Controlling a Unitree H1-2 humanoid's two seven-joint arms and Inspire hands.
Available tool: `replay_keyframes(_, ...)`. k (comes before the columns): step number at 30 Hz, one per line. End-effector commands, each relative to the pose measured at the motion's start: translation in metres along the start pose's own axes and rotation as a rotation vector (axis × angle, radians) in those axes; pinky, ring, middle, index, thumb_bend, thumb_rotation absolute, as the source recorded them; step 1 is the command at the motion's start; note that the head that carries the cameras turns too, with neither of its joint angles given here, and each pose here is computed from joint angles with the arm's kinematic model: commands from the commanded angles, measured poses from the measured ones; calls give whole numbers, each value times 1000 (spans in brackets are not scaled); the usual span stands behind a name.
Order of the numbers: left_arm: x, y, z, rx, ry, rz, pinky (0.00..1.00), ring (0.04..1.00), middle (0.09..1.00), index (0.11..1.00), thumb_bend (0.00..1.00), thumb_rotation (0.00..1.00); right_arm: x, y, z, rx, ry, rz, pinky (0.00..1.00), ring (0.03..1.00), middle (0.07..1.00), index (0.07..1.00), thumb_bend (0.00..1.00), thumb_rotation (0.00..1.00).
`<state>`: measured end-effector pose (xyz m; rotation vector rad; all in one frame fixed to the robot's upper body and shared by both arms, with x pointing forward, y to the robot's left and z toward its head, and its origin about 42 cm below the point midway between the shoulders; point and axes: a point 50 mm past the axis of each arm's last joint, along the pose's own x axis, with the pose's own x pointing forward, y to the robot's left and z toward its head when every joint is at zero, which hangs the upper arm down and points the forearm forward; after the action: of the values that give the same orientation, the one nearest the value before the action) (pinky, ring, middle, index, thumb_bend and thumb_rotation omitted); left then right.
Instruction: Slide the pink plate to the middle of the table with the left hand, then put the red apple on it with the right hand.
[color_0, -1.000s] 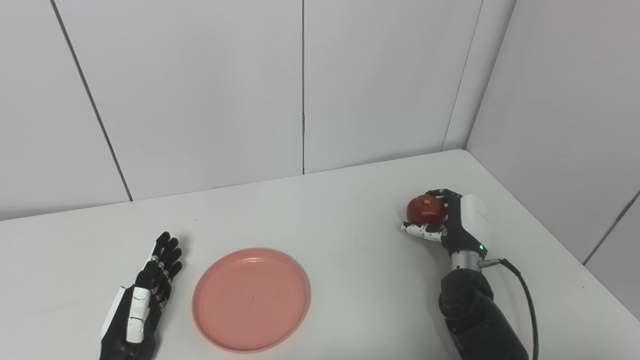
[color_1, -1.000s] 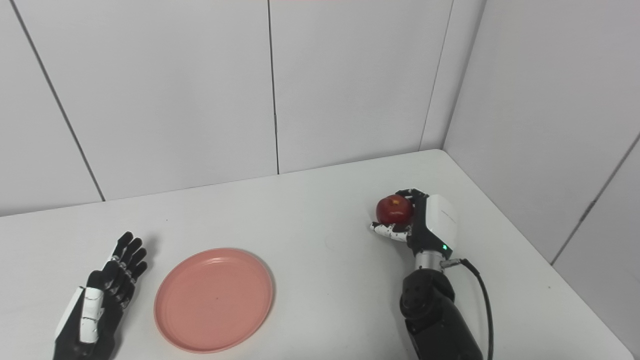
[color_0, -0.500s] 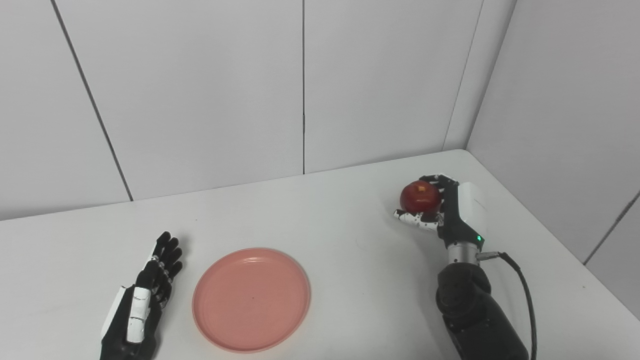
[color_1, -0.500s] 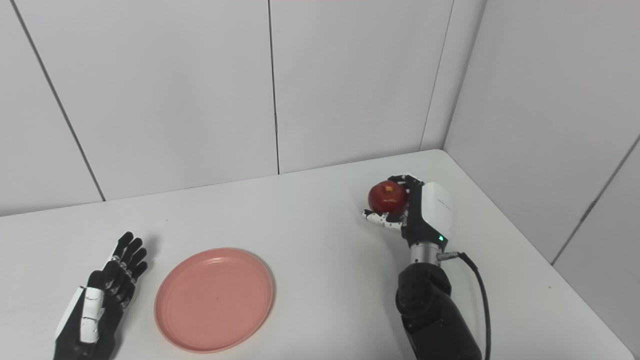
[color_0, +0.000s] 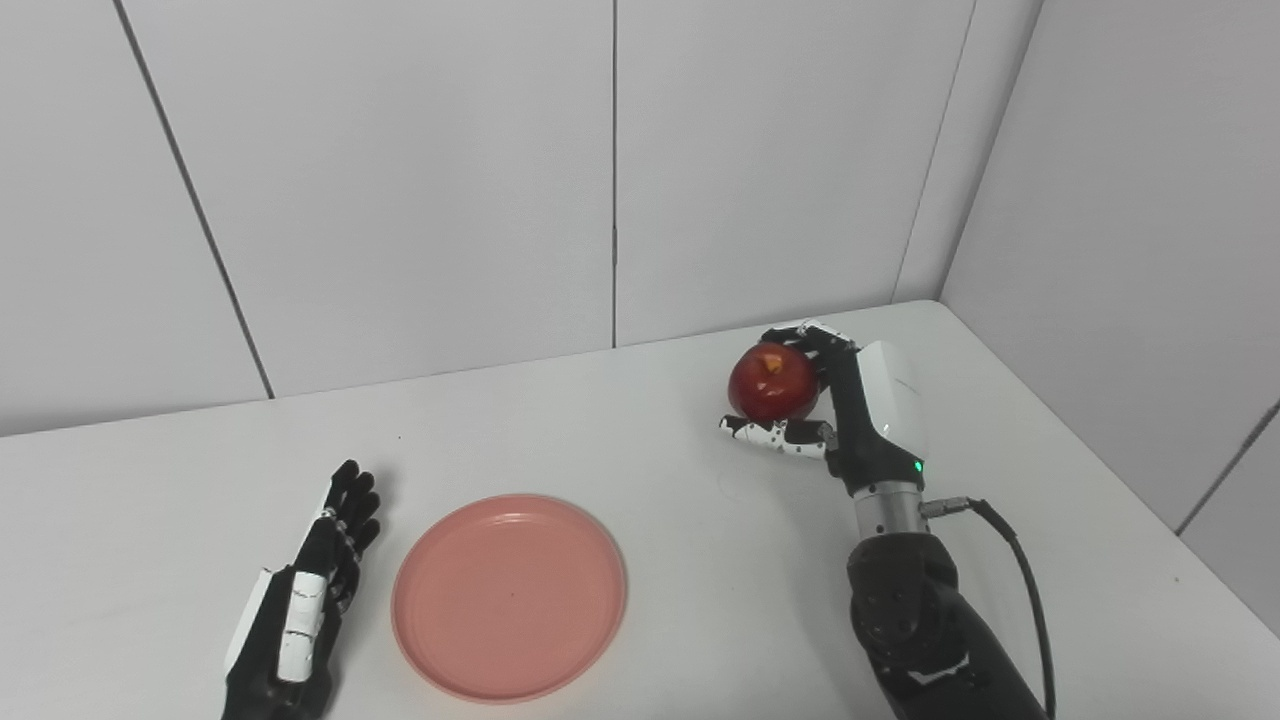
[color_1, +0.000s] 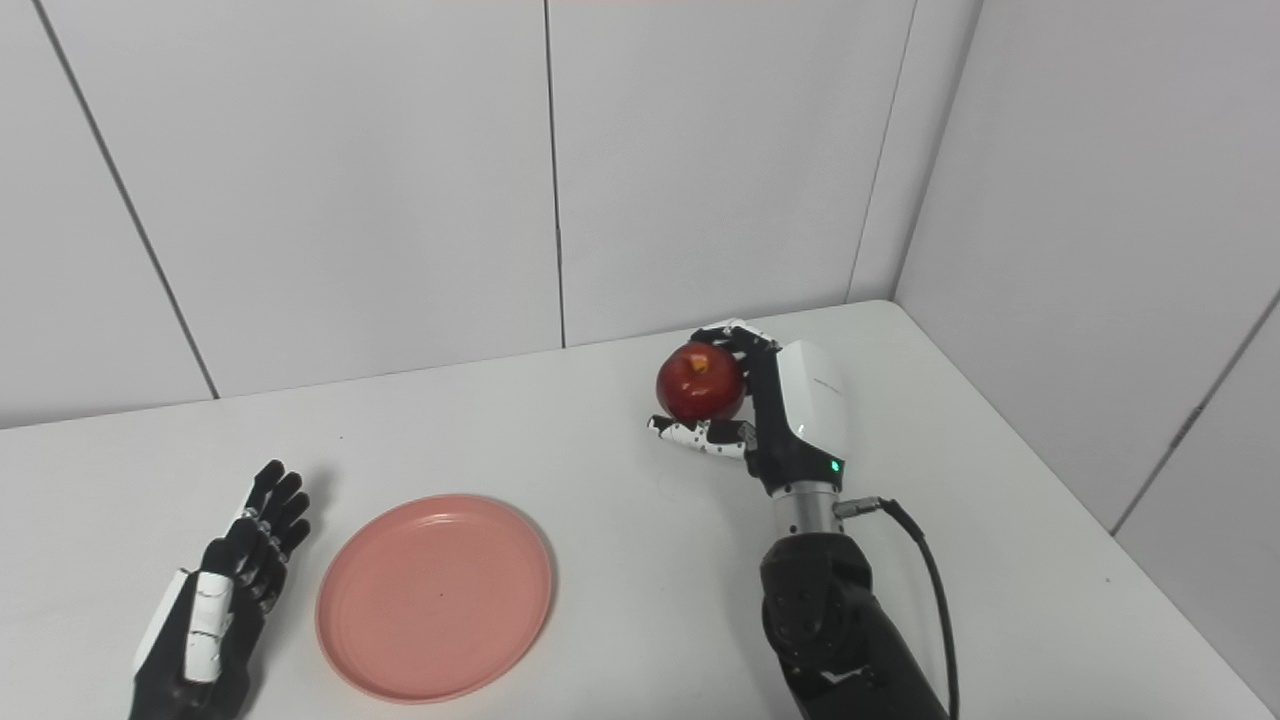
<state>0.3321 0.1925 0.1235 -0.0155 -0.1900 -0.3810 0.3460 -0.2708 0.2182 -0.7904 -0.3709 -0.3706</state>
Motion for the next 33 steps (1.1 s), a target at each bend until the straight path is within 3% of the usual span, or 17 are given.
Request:
replay_keyframes(1, -10, -15, -14, -27, 17, 15, 1000, 1000, 1000, 1000, 836, 1000, 4, -9, 20, 25, -124, -20, 429, 428, 503, 517, 514, 0)
replay_keyframes(11, -6, -29, -16, -6, -9, 19, 1000, 1000, 1000, 1000, 813, 1000, -7, 1, 27, 81, -200, 66, 414, 418, 487, 533, 514, 0)
replay_keyframes(17, -3, -32, -17, 3, -6, 35, 1000, 1000, 1000, 1000, 824, 1000, -12, 9, 42, 120, -275, 111, 407, 421, 492, 530, 514, 0)
replay_keyframes(33, 0, -37, -16, 20, -15, 45, 1000, 1000, 1000, 1000, 823, 1000, -26, 60, 80, 237, -331, 293, 409, 422, 490, 529, 514, 0)
